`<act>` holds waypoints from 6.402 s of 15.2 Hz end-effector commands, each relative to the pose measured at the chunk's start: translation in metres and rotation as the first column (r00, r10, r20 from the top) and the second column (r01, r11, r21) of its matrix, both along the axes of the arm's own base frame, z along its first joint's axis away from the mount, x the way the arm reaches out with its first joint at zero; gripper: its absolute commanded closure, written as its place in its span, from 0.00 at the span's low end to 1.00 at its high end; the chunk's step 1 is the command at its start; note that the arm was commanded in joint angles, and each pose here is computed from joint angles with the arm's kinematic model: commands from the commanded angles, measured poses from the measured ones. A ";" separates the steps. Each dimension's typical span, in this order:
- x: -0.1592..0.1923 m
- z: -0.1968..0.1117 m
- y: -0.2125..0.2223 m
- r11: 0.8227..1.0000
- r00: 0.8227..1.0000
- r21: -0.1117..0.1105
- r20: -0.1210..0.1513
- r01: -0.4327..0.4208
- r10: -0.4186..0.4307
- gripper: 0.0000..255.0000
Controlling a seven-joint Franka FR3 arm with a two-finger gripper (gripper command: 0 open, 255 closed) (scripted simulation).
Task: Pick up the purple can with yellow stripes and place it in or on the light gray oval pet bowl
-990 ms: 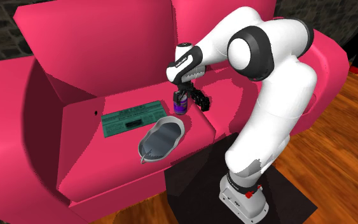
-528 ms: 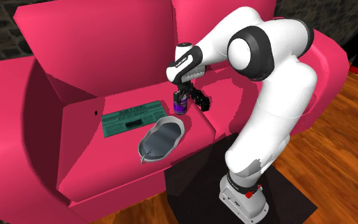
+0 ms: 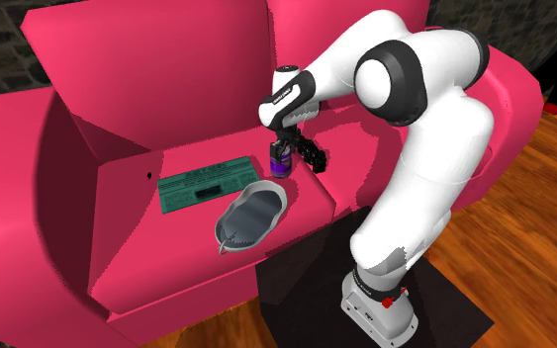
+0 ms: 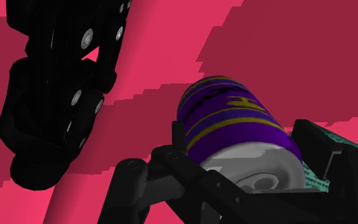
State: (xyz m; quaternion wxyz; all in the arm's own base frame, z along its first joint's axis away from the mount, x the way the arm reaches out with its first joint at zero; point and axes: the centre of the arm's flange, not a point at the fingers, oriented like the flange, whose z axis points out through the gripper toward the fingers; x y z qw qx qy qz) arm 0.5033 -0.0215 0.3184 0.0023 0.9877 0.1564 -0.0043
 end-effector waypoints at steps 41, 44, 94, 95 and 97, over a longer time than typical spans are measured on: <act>-0.073 0.182 0.093 1.000 1.000 0.000 0.000 0.001 -0.001 1.00; -0.097 0.187 0.124 1.000 1.000 0.000 0.000 0.001 -0.001 1.00; -0.172 0.147 0.221 1.000 1.000 0.000 0.000 0.001 -0.001 0.00; -0.172 0.147 0.221 1.000 1.000 0.000 0.000 0.001 -0.001 0.00; -0.172 0.147 0.221 1.000 1.000 0.000 0.000 0.001 -0.001 0.00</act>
